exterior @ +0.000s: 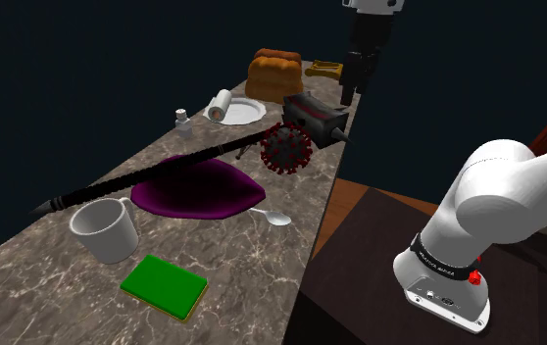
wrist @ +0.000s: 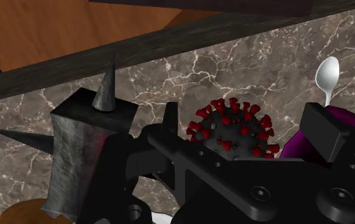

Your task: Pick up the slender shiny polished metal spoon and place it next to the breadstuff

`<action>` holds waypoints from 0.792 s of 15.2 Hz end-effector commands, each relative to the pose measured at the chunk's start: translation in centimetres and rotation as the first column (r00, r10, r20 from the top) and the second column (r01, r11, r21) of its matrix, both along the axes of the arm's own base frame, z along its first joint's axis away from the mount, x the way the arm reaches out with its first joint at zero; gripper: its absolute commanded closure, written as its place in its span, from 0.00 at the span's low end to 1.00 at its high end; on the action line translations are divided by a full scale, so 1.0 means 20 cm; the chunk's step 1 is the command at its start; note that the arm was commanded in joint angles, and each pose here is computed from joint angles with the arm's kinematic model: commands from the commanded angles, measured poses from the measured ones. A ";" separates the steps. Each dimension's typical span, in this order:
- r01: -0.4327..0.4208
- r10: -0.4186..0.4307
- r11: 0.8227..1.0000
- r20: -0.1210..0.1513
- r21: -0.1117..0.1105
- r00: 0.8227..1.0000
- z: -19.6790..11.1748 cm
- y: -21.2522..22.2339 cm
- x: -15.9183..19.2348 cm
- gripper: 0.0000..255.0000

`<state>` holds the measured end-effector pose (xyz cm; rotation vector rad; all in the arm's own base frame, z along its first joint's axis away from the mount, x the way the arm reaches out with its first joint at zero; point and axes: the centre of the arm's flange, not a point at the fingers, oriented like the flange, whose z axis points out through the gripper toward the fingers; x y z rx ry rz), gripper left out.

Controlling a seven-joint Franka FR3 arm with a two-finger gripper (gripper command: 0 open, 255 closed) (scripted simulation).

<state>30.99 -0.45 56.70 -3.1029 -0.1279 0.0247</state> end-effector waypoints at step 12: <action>-0.118 0.118 0.992 -0.004 -0.037 0.993 -0.44 0.59 0.15 0.00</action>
